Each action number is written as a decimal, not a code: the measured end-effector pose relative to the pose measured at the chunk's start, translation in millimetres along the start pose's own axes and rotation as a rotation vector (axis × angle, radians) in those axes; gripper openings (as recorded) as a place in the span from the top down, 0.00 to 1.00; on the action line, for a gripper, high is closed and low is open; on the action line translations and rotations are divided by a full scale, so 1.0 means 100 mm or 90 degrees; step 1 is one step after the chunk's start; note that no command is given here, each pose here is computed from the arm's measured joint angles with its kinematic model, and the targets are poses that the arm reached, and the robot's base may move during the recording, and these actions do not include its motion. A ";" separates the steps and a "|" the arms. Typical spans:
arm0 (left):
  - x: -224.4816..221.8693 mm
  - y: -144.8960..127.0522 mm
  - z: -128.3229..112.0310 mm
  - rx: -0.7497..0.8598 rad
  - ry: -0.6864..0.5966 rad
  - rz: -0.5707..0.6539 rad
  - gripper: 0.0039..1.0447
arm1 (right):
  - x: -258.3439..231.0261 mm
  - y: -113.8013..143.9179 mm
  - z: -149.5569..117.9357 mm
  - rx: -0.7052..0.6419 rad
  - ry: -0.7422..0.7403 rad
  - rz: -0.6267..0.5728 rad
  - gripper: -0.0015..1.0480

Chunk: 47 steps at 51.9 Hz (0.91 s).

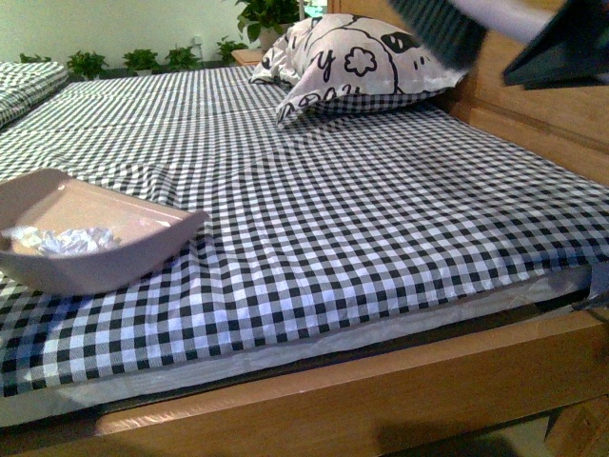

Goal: Clean up trash

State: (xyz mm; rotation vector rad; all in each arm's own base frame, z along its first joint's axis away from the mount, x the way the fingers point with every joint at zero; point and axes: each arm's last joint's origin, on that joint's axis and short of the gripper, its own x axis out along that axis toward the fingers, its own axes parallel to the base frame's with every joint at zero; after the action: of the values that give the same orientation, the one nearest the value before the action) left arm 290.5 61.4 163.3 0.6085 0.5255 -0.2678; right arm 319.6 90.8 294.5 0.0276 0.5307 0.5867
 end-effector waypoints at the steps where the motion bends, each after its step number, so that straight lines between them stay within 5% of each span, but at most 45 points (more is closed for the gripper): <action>1: -0.02 0.02 0.02 -0.020 -0.002 0.020 0.74 | -0.10 -0.03 -0.01 0.012 -0.008 -0.002 0.82; 10: -0.37 0.16 0.33 -0.131 -0.079 0.144 0.74 | -0.97 -0.16 -0.05 0.091 -0.089 0.007 0.82; 19: -0.81 0.08 0.49 -0.206 -0.118 0.244 0.74 | -1.85 0.02 -0.02 0.106 -0.202 0.059 0.82; 33: -1.64 -0.40 0.68 -0.240 -0.211 0.301 0.74 | -2.37 0.42 -0.11 0.136 -0.263 0.126 0.82; 47: -2.14 -0.69 0.48 -0.273 -0.244 0.351 0.74 | -2.45 0.82 -0.18 0.200 -0.303 0.105 0.82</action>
State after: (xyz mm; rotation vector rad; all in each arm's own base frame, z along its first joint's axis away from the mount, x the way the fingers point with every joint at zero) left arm 102.9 -3.9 280.0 0.2537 0.0250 0.2471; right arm 96.3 26.0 408.3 0.5017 0.1517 0.6273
